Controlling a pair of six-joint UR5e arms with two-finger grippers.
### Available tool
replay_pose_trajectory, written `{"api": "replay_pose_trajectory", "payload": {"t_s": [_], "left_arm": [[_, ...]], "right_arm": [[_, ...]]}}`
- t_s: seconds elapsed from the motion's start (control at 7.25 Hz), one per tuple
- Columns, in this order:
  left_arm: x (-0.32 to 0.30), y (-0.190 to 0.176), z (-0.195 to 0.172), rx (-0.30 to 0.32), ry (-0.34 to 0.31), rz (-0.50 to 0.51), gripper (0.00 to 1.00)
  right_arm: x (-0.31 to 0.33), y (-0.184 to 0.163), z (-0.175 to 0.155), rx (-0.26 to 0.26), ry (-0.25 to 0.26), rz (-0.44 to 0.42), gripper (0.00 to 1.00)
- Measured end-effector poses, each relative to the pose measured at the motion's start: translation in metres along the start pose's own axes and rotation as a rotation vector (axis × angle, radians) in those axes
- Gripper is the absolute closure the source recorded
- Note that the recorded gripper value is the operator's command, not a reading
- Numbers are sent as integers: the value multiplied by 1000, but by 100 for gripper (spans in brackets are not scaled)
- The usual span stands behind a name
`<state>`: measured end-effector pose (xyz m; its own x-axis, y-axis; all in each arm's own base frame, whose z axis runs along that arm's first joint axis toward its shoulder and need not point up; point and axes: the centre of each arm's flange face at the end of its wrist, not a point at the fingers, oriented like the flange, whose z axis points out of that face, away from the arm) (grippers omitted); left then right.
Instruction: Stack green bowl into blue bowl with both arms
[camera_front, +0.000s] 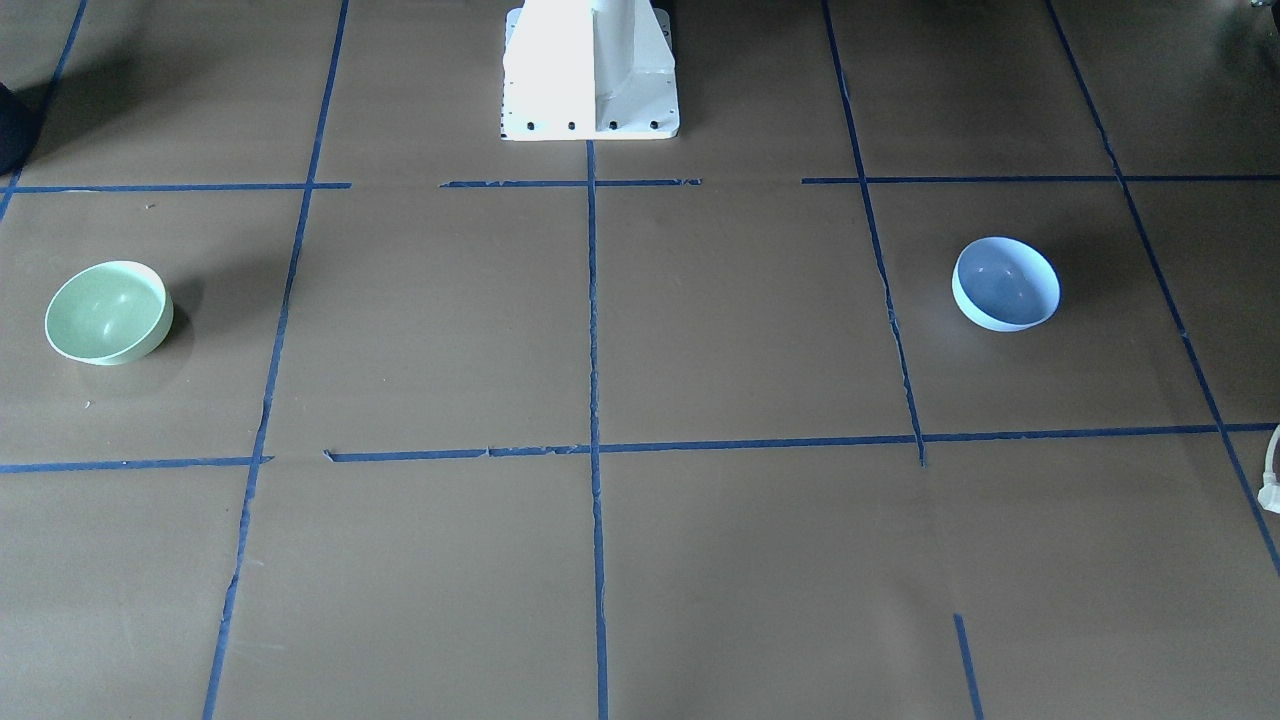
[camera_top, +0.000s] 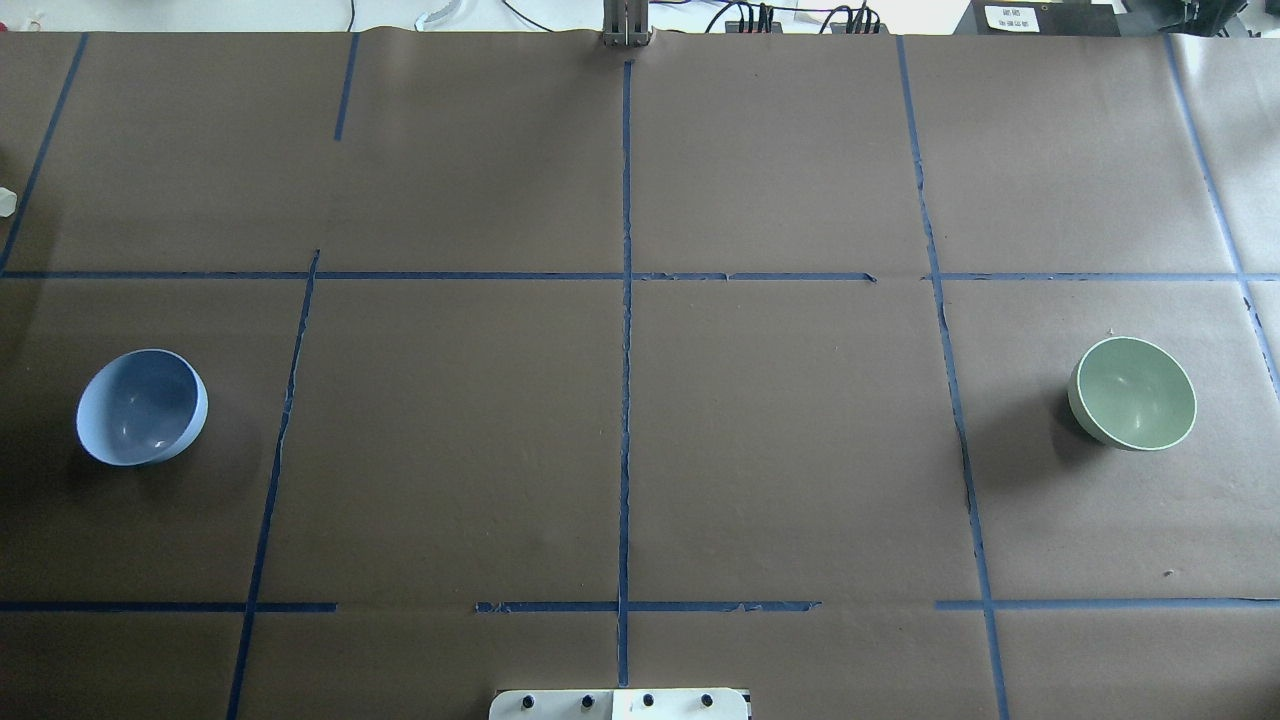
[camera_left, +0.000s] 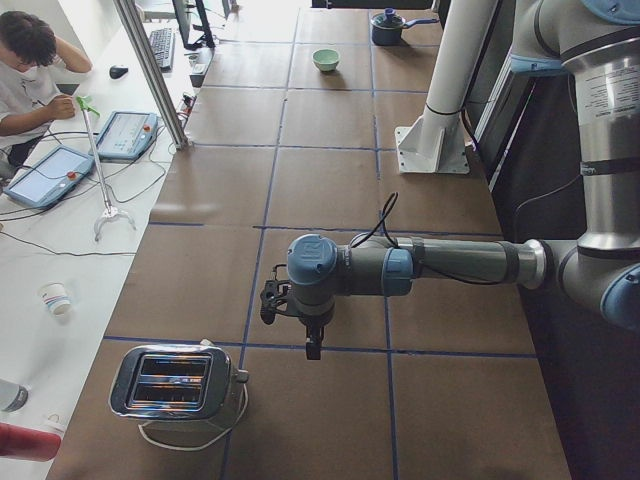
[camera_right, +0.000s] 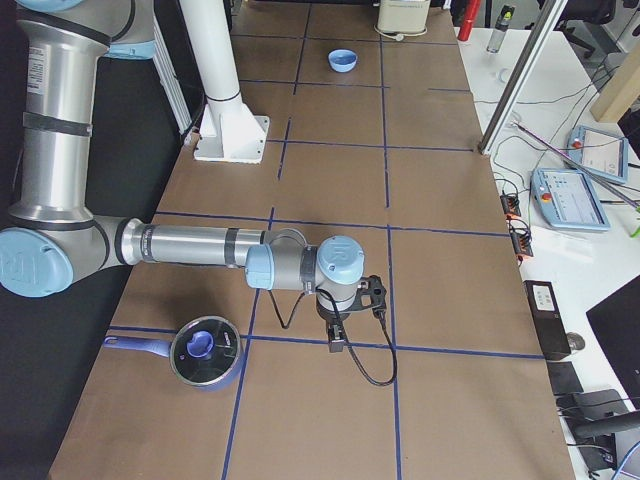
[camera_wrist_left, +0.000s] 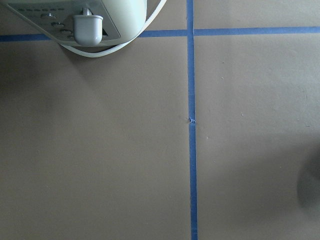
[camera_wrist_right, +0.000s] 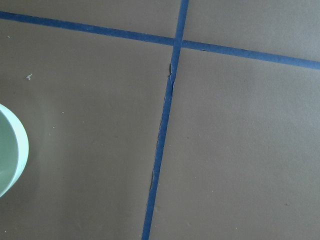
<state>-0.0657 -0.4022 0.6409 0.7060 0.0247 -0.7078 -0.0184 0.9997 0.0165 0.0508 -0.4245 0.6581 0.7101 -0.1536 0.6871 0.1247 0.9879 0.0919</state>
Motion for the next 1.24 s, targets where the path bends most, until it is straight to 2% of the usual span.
{"api": "replay_pose_trajectory", "payload": {"t_s": [0.55,0.97,1.24], "left_arm": [[6,-6,-1,13,2,22,0],[36,-63,-29,134,6,142,0],[52,-78,-24,166,15,201,0]], "right_arm": [[-2,-1,-1,3,-1,-4,0],[-4,-2,-4,10,0,-10,0],[-7,-4,-7,15,1,-14,0]]}}
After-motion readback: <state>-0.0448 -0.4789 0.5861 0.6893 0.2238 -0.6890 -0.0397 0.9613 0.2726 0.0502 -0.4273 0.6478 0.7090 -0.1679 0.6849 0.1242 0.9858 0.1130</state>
